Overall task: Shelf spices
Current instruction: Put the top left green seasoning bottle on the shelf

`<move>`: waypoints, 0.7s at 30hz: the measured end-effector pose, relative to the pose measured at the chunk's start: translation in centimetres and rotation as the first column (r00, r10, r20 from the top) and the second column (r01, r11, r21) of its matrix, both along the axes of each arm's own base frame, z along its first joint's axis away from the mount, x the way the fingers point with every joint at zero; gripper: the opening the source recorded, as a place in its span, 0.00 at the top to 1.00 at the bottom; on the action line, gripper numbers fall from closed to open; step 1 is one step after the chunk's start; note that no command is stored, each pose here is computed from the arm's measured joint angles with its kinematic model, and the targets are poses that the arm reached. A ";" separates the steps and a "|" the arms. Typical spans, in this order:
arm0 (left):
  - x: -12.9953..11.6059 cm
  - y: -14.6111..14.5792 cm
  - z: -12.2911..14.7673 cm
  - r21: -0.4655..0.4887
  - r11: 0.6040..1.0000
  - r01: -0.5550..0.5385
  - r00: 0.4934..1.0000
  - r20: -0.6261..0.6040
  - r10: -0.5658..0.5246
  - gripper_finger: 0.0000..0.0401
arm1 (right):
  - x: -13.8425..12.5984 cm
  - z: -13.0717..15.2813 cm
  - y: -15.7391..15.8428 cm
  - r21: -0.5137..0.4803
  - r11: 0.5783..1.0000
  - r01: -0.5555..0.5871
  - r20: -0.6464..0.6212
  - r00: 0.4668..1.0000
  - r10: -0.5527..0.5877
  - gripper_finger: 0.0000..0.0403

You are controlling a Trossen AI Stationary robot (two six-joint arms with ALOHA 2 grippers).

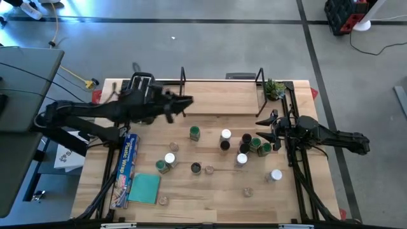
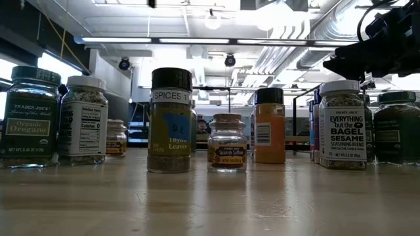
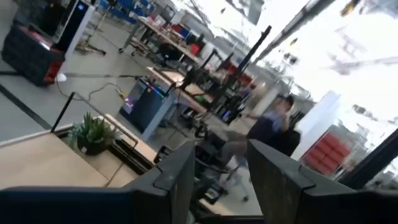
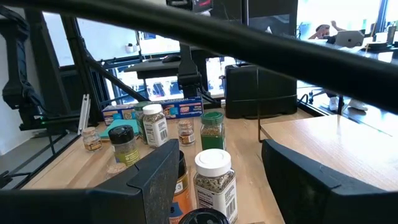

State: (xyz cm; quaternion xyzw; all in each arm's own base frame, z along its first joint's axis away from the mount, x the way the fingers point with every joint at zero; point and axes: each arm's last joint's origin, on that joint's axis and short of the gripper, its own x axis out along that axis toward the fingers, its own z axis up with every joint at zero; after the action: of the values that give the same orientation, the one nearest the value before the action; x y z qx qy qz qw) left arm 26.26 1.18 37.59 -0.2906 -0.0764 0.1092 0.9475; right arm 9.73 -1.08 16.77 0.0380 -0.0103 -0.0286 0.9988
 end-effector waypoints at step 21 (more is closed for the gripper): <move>5.7 0.9 -7.9 0.049 0.779 0.625 0.290 -0.941 -0.173 0.36 | 0.0 0.0 0.0 0.000 1.000 0.000 0.000 1.000 0.000 0.44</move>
State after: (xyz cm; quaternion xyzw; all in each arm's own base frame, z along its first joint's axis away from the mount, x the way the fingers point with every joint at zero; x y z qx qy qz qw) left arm 31.97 2.04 29.68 0.0131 0.5019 -0.0190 0.8646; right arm 9.73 -1.08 16.79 0.0381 -0.0105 -0.0285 0.9988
